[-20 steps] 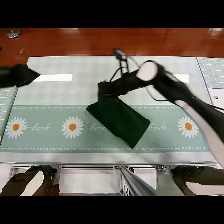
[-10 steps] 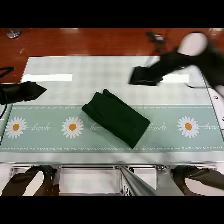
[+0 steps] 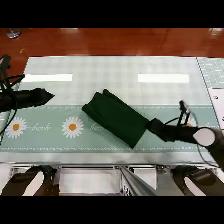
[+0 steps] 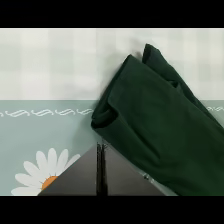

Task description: Fold the shirts.

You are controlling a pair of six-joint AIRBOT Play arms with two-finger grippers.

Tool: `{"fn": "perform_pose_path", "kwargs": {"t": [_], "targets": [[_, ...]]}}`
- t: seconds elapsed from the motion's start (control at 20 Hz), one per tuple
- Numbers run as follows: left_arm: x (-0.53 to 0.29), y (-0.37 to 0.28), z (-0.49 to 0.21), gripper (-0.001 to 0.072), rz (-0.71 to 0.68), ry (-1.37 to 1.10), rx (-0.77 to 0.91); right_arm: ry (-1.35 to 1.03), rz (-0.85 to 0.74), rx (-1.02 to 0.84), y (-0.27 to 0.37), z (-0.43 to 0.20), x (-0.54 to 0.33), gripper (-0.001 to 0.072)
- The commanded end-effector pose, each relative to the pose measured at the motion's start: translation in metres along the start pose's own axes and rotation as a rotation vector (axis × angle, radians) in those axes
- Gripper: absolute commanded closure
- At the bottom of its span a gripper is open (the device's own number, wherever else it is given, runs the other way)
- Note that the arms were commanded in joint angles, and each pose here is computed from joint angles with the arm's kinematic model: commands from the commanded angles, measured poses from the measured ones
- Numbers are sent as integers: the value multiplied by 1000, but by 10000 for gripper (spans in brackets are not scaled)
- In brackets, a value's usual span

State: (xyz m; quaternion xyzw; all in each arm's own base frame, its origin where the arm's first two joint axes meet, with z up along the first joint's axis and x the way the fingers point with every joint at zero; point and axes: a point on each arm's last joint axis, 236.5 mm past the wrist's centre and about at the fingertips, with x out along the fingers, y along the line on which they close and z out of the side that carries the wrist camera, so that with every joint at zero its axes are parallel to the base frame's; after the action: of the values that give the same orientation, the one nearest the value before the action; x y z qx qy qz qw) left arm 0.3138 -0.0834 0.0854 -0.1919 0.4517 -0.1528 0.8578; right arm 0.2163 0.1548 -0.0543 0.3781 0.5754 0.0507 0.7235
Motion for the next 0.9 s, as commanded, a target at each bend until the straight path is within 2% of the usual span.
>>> {"fn": "perform_pose_path", "kwargs": {"t": [0.0, 0.2, 0.25, 0.3, 0.35, 0.4, 0.55, 0.75, 0.85], "targets": [[8, -9, -1, 672, -21, -11, 14, 72, 72, 113, -9, -18, 34, 94], [10, -15, -3, 672, -34, -2, 25, 212, 95, 79, 9, -19, 66, 96], [10, -16, -4, 672, -35, -1, 26, 241, 106, 70, 16, -17, 72, 121], [10, -16, -4, 672, -35, 0, 26, 276, 121, 46, 25, -15, 78, 271], [10, -15, -4, 672, -35, 1, 25, 313, 146, 6, 36, -14, 80, 529], [10, -15, -4, 672, -35, 2, 25, 340, 193, -76, 57, -9, 78, 689], [11, -15, -4, 672, -35, 2, 25, 280, 306, -311, 142, 37, 45, 690], [11, -15, -5, 672, -35, 3, 24, 6, 219, -550, 232, 129, -44, 691], [11, -16, -6, 672, -36, 8, 25, -109, 166, -592, 250, 162, -94, 691]]}}
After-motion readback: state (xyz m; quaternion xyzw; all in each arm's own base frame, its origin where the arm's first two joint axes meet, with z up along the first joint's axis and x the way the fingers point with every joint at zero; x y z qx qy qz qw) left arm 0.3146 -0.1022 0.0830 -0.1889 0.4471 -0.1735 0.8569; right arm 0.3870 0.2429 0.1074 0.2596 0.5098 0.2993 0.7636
